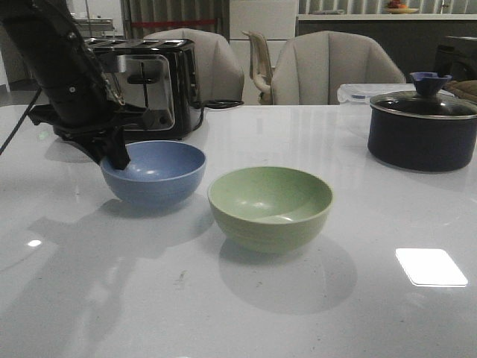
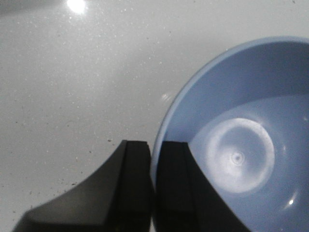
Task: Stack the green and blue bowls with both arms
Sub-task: 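Lower the left gripper onto the blue bowl rim and grasp it, then carry the blue bowl with the left gripper onto the green bowl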
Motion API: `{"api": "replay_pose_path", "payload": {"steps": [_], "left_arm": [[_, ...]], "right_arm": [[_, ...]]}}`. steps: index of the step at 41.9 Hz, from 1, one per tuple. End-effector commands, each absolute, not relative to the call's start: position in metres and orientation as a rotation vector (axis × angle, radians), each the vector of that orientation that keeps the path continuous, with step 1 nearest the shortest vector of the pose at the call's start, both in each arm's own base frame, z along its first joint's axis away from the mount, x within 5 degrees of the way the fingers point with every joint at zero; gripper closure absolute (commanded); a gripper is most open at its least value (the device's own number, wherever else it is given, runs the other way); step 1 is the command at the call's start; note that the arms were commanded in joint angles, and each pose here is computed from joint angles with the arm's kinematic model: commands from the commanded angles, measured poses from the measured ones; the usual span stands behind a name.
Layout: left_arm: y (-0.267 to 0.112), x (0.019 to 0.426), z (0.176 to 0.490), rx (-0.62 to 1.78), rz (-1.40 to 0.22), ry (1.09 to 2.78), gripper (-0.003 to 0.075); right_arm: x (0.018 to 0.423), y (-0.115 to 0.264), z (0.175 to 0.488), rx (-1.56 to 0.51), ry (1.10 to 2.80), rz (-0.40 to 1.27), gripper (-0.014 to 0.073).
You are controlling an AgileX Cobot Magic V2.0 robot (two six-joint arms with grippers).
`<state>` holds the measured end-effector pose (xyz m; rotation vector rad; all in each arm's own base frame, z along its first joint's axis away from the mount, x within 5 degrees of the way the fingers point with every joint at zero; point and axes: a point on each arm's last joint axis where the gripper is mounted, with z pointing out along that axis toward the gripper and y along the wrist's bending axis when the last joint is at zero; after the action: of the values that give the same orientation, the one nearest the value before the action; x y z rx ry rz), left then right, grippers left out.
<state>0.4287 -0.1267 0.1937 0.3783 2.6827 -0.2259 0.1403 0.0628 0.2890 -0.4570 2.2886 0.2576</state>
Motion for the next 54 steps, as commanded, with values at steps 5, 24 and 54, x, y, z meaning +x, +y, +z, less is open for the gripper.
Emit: {"api": "replay_pose_path", "payload": {"steps": [5, 24, 54], "left_arm": [[-0.129, 0.423, 0.271, 0.392, -0.258, 2.54, 0.0619], [-0.182, 0.354, 0.349, 0.656, -0.383, 2.398, 0.0619], [-0.265, 0.362, 0.272, 0.825, -0.425, 2.401, 0.0492]], "right_arm": [[0.144, 0.064, 0.302, -0.454, 2.198, 0.257, 0.0081], [0.144, 0.064, 0.302, -0.454, 2.198, 0.257, 0.0081], [0.144, 0.064, 0.302, -0.454, 2.198, 0.257, 0.0081]]}}
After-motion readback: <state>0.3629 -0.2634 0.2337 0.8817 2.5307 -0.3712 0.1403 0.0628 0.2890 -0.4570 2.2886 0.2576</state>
